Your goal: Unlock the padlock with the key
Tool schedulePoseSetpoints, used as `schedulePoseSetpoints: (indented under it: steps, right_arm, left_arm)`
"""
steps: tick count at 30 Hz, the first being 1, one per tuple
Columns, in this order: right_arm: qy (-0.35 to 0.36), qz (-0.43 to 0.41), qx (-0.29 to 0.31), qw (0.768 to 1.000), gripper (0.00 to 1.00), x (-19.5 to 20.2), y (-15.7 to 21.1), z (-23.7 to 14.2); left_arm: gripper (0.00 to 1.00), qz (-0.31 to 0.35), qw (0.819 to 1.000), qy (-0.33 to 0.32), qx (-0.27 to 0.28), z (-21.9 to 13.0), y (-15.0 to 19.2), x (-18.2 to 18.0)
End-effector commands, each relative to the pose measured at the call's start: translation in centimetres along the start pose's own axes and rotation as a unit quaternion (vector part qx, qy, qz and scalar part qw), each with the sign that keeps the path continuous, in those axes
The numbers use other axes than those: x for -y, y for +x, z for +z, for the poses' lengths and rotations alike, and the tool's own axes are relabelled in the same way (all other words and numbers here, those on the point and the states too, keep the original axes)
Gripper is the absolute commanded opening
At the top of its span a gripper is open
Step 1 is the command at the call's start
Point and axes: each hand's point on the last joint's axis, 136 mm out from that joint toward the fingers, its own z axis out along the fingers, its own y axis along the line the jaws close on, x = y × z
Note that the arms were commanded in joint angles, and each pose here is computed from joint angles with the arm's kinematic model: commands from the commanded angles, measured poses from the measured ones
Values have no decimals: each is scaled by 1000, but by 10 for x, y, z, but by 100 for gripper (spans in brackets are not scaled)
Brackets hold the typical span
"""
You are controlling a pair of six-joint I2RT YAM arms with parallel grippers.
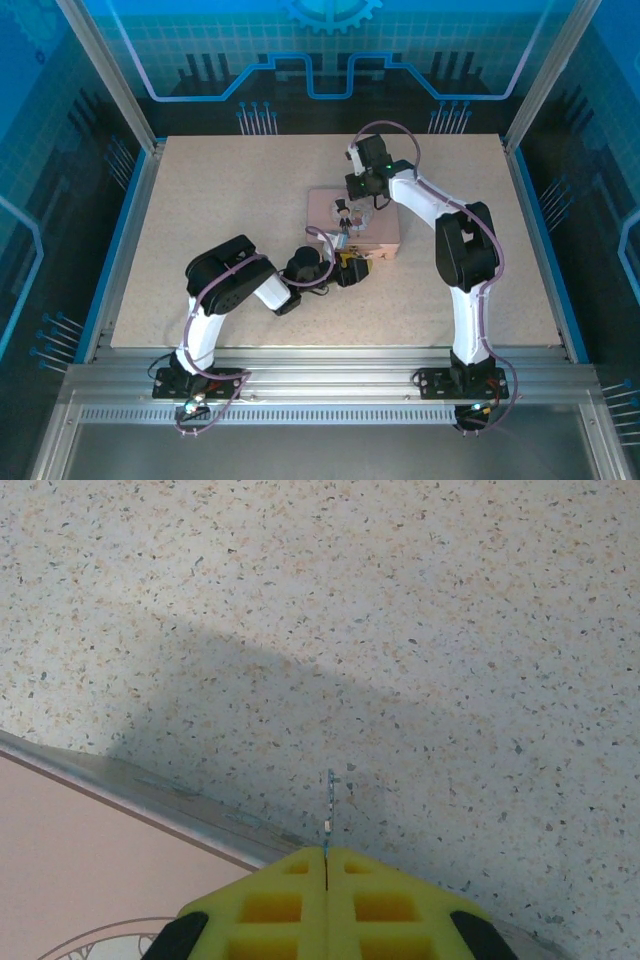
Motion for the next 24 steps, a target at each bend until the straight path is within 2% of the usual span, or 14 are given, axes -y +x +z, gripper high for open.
schedulePoseSetpoints:
  steps: [1,15,24]
  right_arm:
    - [-25,-13,-49,998,0,-19,29,-7]
    - [-27,-9,-44,999,0,-19,30,-9]
    - [-25,-10,-37,999,0,-18,26,-14]
  left_arm:
    - [60,-4,999,-20,31,2,-14,-10]
    - [40,-39,998,-50,-5,-6,-6,-32]
    - [19,-49,995,-74,-39,-6,2,-45]
